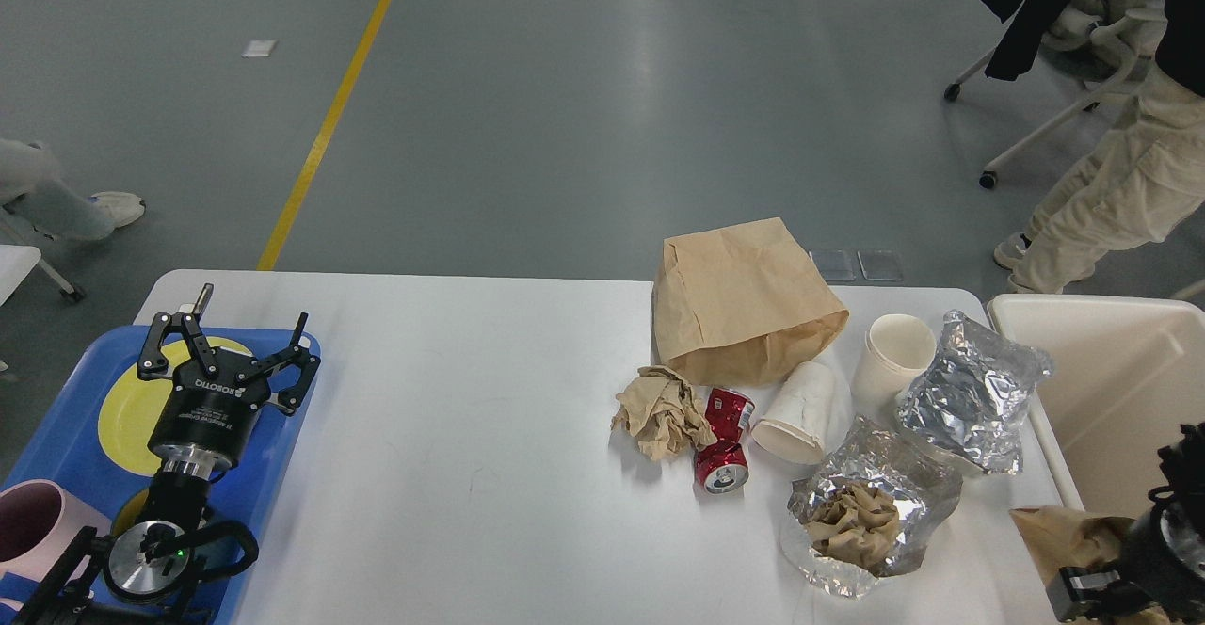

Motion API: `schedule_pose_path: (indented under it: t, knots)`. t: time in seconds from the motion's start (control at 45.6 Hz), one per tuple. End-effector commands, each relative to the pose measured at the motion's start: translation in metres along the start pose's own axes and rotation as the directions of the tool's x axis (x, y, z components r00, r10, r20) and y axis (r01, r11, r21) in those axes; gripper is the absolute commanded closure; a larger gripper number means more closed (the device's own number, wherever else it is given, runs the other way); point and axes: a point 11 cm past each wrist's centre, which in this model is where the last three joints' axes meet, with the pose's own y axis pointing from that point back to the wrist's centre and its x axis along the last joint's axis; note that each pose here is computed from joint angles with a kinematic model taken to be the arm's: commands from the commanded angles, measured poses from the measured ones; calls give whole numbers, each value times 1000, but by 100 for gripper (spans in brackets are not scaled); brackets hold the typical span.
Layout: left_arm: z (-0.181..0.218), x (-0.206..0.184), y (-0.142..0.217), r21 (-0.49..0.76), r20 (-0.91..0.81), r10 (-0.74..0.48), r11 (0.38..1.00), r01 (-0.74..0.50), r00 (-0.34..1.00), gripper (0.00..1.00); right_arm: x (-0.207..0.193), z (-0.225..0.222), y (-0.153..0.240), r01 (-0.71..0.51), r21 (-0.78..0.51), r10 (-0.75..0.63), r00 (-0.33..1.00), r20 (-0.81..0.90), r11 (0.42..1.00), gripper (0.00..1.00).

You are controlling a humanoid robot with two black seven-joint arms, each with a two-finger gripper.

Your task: Tidy desktop

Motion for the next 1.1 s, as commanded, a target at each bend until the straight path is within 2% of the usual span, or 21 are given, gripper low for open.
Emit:
schedule_pose_path:
  t: [0.0, 0.285, 0.526, 0.614, 0.745, 0.921, 1.074]
  knots:
    - [0, 0, 0, 0, 0, 0, 1000, 0, 1000, 3, 18, 11, 44, -7, -16, 8, 996, 90, 1000, 100]
    - [-1, 0, 0, 2, -1, 0, 1000, 0, 1000, 3, 43, 13, 125, -54, 7, 51, 967, 248, 998, 100]
    - [-1, 0, 0, 3, -1, 0, 1000, 0, 1000, 3, 56, 33, 129, -120, -27, 122, 947, 297, 992, 100]
    - [0, 0, 0, 1, -1, 0, 1000, 0, 1000, 3, 63, 60, 118, -149, -46, 156, 920, 360, 988, 100]
    - [0, 0, 0, 2, 0, 0, 1000, 0, 1000, 3, 87, 105, 104, -213, -143, 253, 878, 407, 967, 100]
    - [0, 0, 0, 2, 0, 0, 1000, 0, 1000, 3, 120, 130, 55, -325, -223, 392, 820, 418, 919, 100]
    - [-1, 0, 1, 2, 0, 1, 1000, -1, 1000, 4, 134, 148, 19, -401, -274, 485, 744, 460, 874, 100]
